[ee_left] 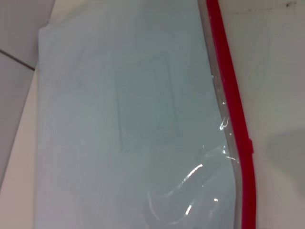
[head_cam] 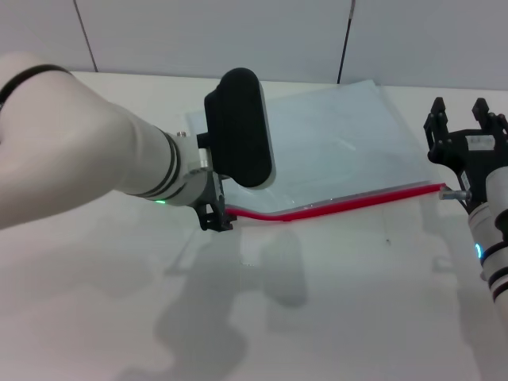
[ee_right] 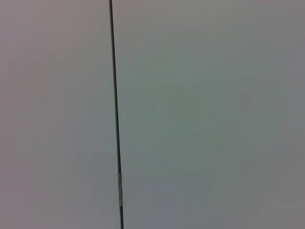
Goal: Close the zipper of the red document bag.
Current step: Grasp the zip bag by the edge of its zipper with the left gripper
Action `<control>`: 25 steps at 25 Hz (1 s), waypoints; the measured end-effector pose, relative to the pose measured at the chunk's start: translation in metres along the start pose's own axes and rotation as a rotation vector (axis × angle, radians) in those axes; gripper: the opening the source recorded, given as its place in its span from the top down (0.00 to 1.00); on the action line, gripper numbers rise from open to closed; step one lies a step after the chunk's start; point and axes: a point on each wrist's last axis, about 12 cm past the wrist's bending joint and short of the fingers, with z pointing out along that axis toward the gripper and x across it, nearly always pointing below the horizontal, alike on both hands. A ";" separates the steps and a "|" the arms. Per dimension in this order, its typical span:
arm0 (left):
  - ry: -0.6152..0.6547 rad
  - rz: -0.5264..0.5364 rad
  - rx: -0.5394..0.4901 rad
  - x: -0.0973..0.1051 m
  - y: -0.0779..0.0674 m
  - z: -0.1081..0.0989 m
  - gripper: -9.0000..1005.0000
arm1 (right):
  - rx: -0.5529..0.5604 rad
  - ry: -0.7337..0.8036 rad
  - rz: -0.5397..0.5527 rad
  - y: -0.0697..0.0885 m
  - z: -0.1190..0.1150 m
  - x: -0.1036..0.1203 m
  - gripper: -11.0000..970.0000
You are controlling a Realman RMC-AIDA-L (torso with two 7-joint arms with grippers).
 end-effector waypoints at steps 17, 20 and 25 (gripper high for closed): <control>-0.012 0.039 -0.049 -0.002 0.000 0.018 0.33 | -0.007 -0.007 0.003 0.003 0.002 -0.002 0.42; -0.020 0.042 -0.074 0.000 0.002 0.020 0.33 | -0.007 -0.006 0.003 0.002 0.002 -0.002 0.42; -0.029 0.036 -0.090 0.003 0.004 0.027 0.34 | -0.007 -0.007 0.003 0.003 0.003 -0.003 0.42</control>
